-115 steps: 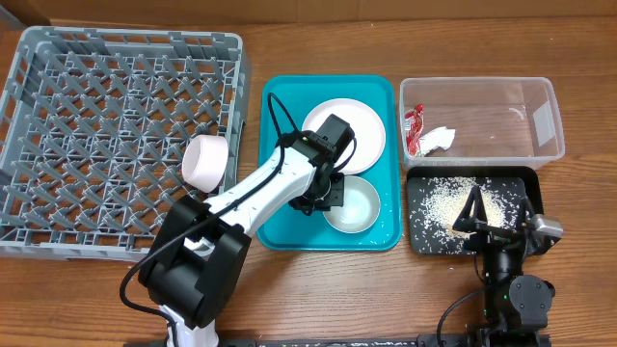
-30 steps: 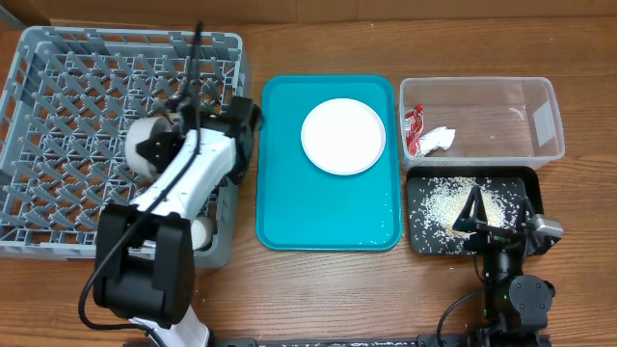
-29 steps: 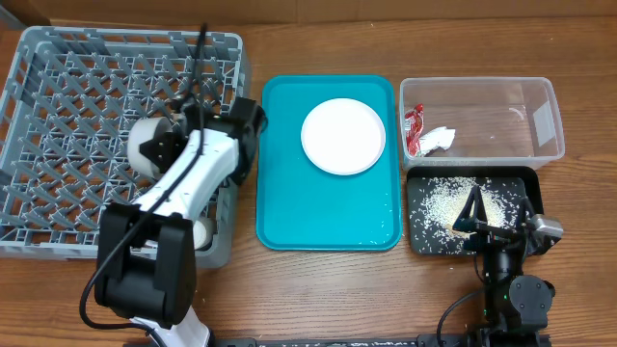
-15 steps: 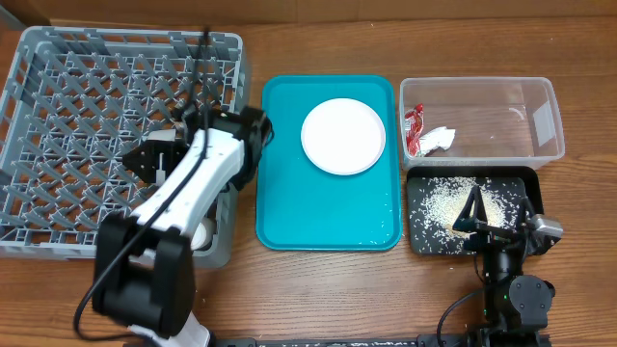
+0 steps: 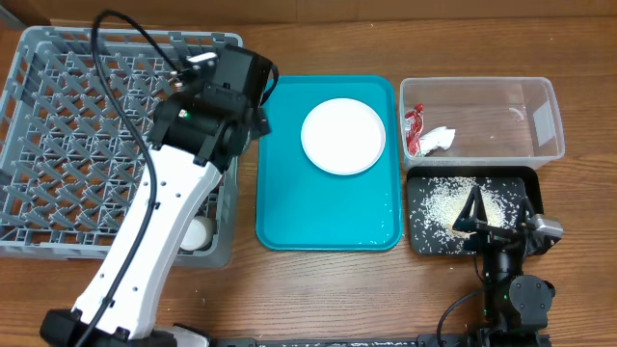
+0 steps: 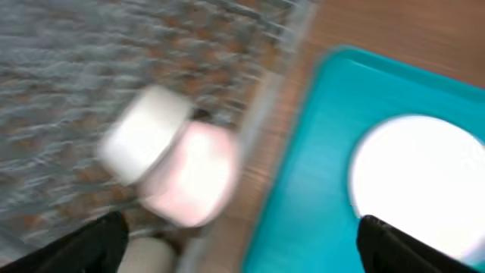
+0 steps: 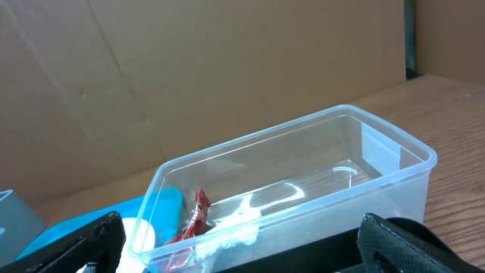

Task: Sort waste into correct bins and load items into the dishwasher
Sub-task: 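Move the left gripper back to the white plate on the teal tray, then grasp the white plate edge with left gripper and tilt it up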

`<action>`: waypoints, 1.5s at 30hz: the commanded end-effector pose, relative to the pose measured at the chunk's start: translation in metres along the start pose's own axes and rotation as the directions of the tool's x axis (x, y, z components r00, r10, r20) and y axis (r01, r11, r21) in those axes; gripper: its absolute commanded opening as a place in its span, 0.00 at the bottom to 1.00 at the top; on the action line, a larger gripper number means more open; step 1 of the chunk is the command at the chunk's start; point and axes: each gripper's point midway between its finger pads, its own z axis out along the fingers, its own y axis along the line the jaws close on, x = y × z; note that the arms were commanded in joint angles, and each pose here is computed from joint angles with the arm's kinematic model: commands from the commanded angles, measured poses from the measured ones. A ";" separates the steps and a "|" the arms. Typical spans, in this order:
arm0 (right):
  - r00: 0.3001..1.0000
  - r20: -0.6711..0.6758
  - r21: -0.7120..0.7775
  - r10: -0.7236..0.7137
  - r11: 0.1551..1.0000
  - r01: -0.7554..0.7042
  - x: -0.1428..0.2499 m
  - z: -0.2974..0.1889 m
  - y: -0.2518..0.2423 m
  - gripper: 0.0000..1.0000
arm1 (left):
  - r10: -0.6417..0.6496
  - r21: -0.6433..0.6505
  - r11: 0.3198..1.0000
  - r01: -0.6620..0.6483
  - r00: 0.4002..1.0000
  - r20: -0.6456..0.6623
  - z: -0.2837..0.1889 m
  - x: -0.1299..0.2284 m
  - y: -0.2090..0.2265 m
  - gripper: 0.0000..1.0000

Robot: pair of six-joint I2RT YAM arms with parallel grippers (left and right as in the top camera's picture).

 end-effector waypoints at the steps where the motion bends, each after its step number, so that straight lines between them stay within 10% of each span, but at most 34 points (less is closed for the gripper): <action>1: 1.000 0.005 0.000 -0.006 1.000 0.006 0.002 0.000 0.000 1.00 | 0.200 0.290 0.946 -0.144 0.964 -0.174 0.013 0.044 -0.062 0.90; 7: 1.000 0.006 0.000 -0.006 1.000 0.006 0.001 0.000 0.000 1.00 | 0.421 0.360 0.875 -0.325 0.878 -0.229 0.057 0.092 -0.116 0.89; 21: 1.000 0.005 0.000 -0.006 1.000 0.006 0.002 0.000 0.000 1.00 | 0.213 0.168 0.974 -0.150 0.855 -0.474 0.173 0.150 -0.122 0.63; 29: 1.000 0.005 0.000 -0.006 1.000 0.006 0.002 0.000 0.000 1.00 | 0.216 0.138 0.976 -0.169 0.831 -0.513 0.179 0.161 -0.114 0.20; 31: 1.000 0.006 0.000 -0.006 1.000 0.006 0.001 0.000 0.000 1.00 | 0.218 0.123 0.976 -0.180 0.823 -0.525 0.174 0.160 -0.106 0.04; 45: 1.000 0.005 0.000 -0.006 1.000 0.006 0.002 0.000 0.000 1.00 | 0.233 -0.092 0.963 -0.252 0.955 -0.181 0.039 0.033 -0.039 0.04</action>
